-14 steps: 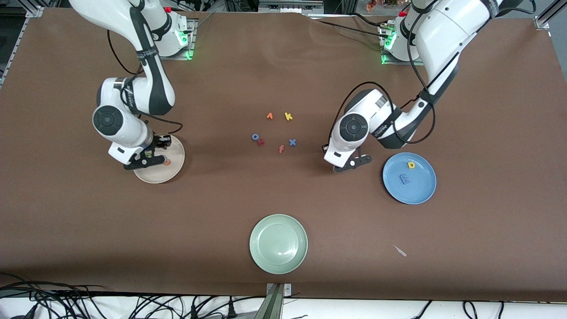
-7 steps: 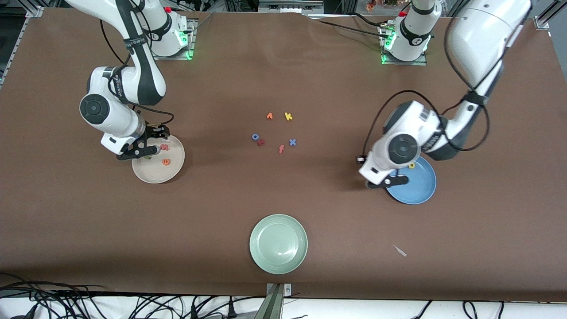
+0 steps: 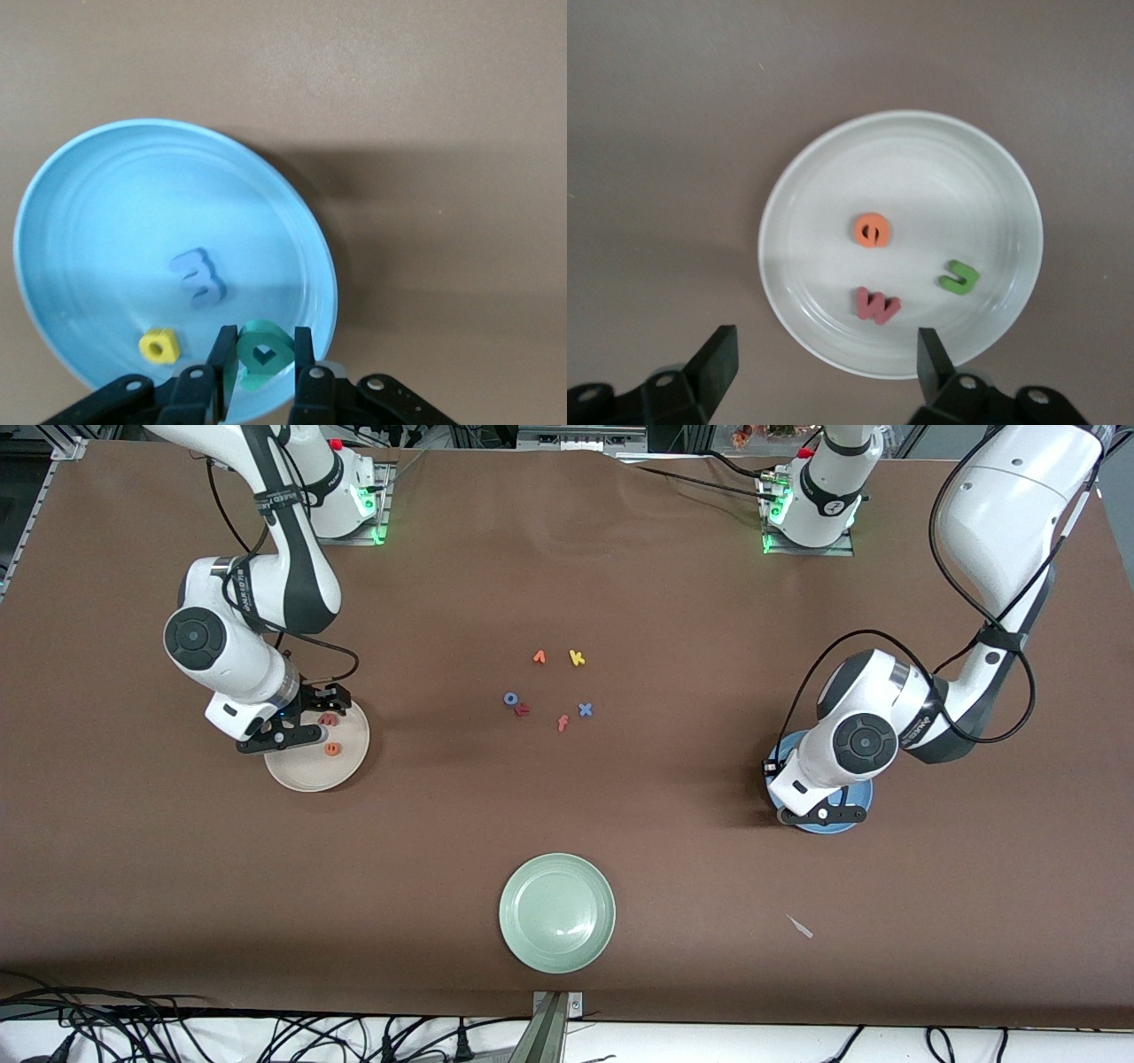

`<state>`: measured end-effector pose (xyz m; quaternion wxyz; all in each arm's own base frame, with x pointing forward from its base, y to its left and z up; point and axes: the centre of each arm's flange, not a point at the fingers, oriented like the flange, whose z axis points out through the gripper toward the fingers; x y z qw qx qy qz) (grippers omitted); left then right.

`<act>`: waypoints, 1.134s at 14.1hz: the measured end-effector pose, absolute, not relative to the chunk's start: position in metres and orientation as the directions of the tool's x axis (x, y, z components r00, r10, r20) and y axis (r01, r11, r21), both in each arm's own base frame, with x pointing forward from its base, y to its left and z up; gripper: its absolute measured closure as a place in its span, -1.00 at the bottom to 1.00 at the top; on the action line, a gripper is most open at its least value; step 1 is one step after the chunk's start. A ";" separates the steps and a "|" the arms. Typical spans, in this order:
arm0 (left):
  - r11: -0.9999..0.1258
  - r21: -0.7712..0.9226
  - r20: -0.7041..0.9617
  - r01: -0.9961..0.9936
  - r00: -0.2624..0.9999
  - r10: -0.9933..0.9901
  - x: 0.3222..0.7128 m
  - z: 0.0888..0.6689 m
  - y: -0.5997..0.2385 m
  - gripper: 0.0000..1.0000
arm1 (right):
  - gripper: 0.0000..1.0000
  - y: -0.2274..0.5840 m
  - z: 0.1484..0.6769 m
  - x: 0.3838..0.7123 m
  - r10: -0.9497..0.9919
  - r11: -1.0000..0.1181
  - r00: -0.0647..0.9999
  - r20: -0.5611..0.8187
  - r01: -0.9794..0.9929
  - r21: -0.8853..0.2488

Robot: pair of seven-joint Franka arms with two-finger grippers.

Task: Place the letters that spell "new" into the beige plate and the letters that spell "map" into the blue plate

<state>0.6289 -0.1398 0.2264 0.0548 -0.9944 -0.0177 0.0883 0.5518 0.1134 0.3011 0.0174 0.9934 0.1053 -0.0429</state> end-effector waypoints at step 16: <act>-0.992 -0.122 -0.086 -0.027 0.996 -0.016 0.627 0.338 -0.182 -1.00 | -1.00 0.166 0.519 0.597 0.299 -0.954 0.953 -0.053 0.300 -0.002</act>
